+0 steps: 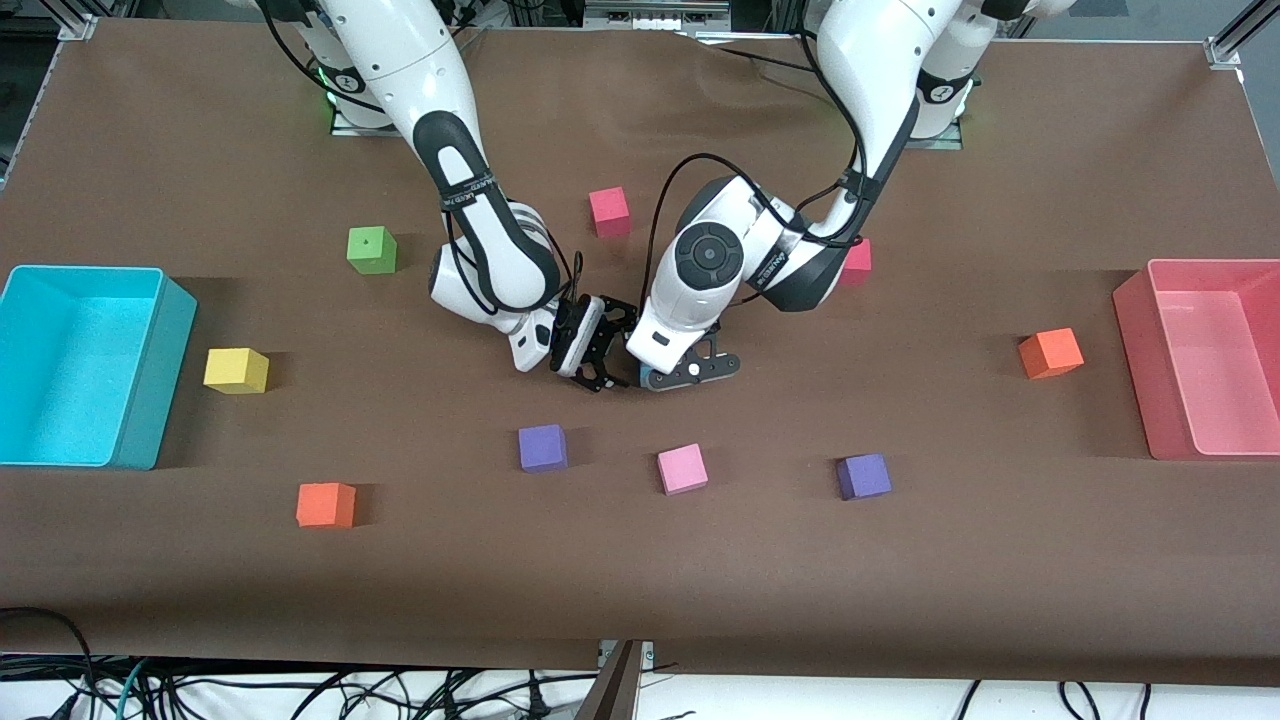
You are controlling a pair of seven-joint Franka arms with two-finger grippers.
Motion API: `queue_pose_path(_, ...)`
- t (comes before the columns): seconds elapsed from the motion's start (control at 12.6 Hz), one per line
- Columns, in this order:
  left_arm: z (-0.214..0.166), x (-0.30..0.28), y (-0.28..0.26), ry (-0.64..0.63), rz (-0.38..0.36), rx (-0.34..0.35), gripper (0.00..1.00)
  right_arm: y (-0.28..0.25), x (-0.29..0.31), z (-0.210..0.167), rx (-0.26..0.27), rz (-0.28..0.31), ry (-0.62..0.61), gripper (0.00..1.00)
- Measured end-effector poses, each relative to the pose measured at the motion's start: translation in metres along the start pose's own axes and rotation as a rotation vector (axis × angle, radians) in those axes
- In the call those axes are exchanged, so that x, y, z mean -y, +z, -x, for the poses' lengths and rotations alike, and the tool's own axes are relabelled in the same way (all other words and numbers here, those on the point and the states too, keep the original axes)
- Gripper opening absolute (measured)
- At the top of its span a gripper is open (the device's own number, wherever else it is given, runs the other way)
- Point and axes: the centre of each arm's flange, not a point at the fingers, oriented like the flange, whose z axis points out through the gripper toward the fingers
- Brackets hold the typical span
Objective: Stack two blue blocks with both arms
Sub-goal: 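Carry the second light blue cube with the left gripper onto the first cube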
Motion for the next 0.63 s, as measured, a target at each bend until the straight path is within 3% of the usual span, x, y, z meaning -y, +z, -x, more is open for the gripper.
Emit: queue_pose_path(0.63,-0.0016,-0.0026,0.0072,0.001,0.006,-0.012,0.57,0.0005,0.0004,-0.0003,-0.003,-0.007,-0.002,1.00)
